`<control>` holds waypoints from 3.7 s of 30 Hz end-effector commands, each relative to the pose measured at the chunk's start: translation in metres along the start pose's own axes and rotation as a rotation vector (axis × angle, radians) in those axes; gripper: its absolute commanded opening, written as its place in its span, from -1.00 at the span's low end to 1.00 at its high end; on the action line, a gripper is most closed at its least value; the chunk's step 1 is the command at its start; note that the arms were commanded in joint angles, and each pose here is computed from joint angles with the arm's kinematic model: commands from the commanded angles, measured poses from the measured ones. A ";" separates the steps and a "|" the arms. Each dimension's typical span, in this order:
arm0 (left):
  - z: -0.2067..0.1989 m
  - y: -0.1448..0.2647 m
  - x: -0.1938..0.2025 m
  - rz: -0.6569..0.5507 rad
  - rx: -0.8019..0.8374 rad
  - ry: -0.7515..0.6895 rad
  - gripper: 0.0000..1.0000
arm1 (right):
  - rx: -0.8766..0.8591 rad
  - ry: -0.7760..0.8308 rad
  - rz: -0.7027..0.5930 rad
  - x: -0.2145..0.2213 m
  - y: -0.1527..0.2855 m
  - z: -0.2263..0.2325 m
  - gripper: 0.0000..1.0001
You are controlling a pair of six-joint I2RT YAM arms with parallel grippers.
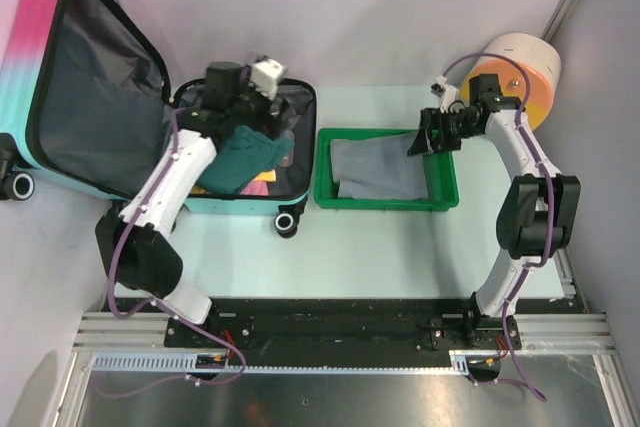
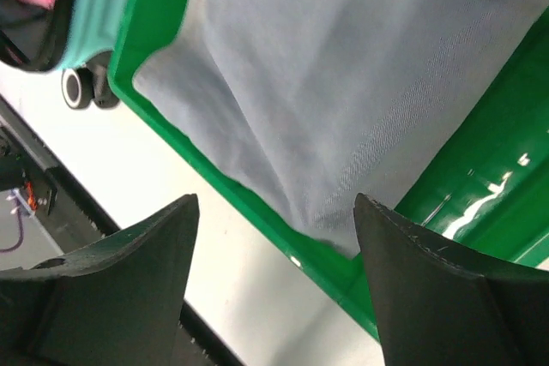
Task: Open, take out, and arrange the luggage
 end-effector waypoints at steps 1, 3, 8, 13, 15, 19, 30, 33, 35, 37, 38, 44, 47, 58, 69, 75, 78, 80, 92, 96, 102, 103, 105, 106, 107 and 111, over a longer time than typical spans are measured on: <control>0.063 0.001 0.034 0.109 -0.289 0.114 0.86 | 0.053 0.168 -0.251 -0.059 0.034 0.018 0.60; 0.078 -0.013 0.048 0.169 -0.356 0.101 0.86 | 0.082 0.212 -0.299 -0.072 0.035 0.021 0.62; 0.091 -0.046 0.065 0.248 -0.385 0.102 0.97 | 0.091 0.211 -0.306 -0.080 0.032 0.021 0.63; 0.091 -0.083 0.095 0.357 -0.373 0.052 0.99 | 0.086 0.173 -0.279 -0.074 0.032 0.019 0.62; 0.095 -0.090 0.097 0.368 -0.377 0.039 1.00 | 0.089 0.170 -0.273 -0.072 0.033 0.020 0.62; 0.106 -0.108 0.114 0.432 -0.429 -0.006 1.00 | 0.104 0.155 -0.273 -0.069 0.037 0.015 0.62; 0.124 -0.083 0.090 0.353 -0.503 0.027 -0.02 | 0.088 0.136 -0.276 -0.068 0.038 0.016 0.59; 0.132 -0.072 0.081 0.319 -0.517 0.050 -0.46 | 0.080 0.129 -0.282 -0.069 0.037 0.015 0.58; 0.139 -0.060 0.072 0.280 -0.533 0.085 -0.90 | 0.077 0.127 -0.284 -0.069 0.036 0.015 0.57; 0.149 -0.046 0.063 0.244 -0.552 0.114 -1.00 | 0.073 0.124 -0.288 -0.070 0.036 0.016 0.56; 0.152 -0.043 0.058 0.223 -0.545 0.122 -0.99 | 0.071 0.123 -0.287 -0.070 0.035 0.016 0.56; 0.163 -0.037 0.059 0.208 -0.513 0.148 -0.85 | 0.058 0.118 -0.283 -0.067 0.033 0.016 0.55; 0.162 -0.044 0.064 0.209 -0.483 0.183 -0.58 | 0.057 0.113 -0.280 -0.066 0.032 0.015 0.56; 0.173 -0.086 0.085 0.247 -0.472 0.288 0.54 | 0.057 0.094 -0.263 -0.062 0.032 0.016 0.56; 0.159 -0.094 0.090 0.269 -0.385 0.251 -0.02 | 0.062 0.075 -0.257 -0.061 0.031 0.016 0.56; 0.151 -0.070 0.064 0.178 -0.309 0.285 -1.00 | 0.053 0.062 -0.270 -0.064 0.029 0.015 0.55; 0.130 -0.055 0.035 0.088 -0.182 0.288 -1.00 | 0.039 0.052 -0.284 -0.066 0.026 0.017 0.55; 0.118 -0.038 0.008 0.017 -0.147 0.286 -1.00 | 0.032 0.041 -0.294 -0.067 0.024 0.016 0.55; 0.021 -0.050 -0.076 -0.134 0.132 0.223 -0.99 | 0.018 -0.102 -0.288 -0.052 0.027 -0.010 0.56; -0.036 -0.079 -0.091 -0.136 0.248 0.165 -1.00 | 0.037 -0.153 -0.283 -0.040 0.040 -0.023 0.54; -0.105 -0.116 -0.102 -0.148 0.370 0.080 -1.00 | 0.096 -0.220 -0.290 -0.014 0.068 -0.045 0.55; -0.113 -0.124 -0.103 -0.150 0.384 0.069 -1.00 | 0.103 -0.222 -0.293 -0.012 0.073 -0.045 0.54; -0.139 -0.133 -0.102 -0.158 0.425 0.026 -0.99 | 0.123 -0.255 -0.295 -0.001 0.081 -0.052 0.55; -0.147 -0.142 -0.098 -0.150 0.438 0.012 -1.00 | 0.130 -0.248 -0.295 0.002 0.084 -0.054 0.54; -0.164 -0.146 -0.094 -0.150 0.464 -0.033 -1.00 | 0.134 -0.256 -0.294 0.005 0.088 -0.054 0.54; -0.208 -0.161 -0.060 -0.098 0.536 -0.184 -1.00 | 0.163 -0.276 -0.296 0.019 0.102 -0.064 0.54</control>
Point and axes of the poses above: each gripper's point midway between its finger pads, its own y axis back along the fingers, its own z axis along the line the jaws close on, x = y × z, the point moved 6 cm from there along y, back along the fingers, and after that the axes turned 11 degrees about y, right-handed, at the moved point
